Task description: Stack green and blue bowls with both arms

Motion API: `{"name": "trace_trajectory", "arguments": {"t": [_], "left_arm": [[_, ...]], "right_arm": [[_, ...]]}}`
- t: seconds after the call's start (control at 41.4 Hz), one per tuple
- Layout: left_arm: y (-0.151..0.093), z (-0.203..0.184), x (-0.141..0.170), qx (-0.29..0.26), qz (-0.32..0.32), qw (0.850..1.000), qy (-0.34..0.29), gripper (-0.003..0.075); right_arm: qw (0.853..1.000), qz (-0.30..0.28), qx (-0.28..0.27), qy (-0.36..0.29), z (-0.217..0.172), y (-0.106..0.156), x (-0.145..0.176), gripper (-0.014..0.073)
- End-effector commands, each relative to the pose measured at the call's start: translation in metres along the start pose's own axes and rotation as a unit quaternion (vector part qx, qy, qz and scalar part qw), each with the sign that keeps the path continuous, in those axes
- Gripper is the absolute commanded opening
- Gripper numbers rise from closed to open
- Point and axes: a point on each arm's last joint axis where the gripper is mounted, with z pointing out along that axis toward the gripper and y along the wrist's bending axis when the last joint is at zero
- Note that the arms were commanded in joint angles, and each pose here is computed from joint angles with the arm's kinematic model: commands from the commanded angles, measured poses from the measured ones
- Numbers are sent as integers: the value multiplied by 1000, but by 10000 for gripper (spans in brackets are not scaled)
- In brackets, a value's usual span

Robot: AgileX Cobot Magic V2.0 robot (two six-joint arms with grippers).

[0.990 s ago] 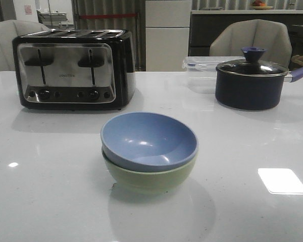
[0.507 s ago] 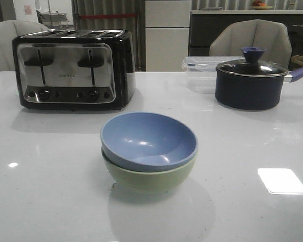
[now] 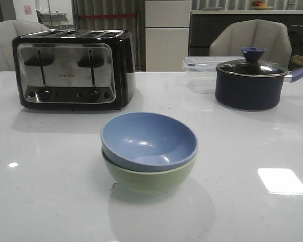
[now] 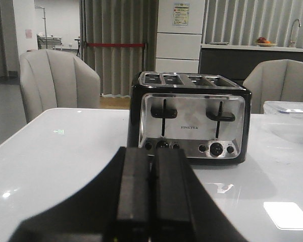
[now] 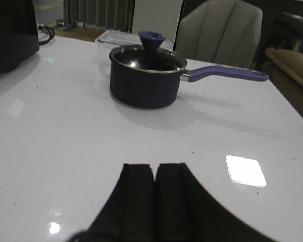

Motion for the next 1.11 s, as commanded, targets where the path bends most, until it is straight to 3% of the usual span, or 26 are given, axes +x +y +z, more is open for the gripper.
{"name": "trace_trajectory", "arguments": {"t": [0.0,0.314,0.483,1.087], "left_arm": [[0,-2,-7,-2,-4,999,-51,93],[0,-2,-7,-2,-4,999,-51,93],[0,-2,-7,-2,-4,999,-51,93],[0,-2,-7,-2,-4,999,-51,93]], "right_arm": [[996,-4,7,-84,-2,0,-7,58],[997,1,7,-78,-2,0,-7,58],[993,58,6,-101,-3,-1,-10,58],[993,59,12,-102,-3,-2,-11,58]]}}
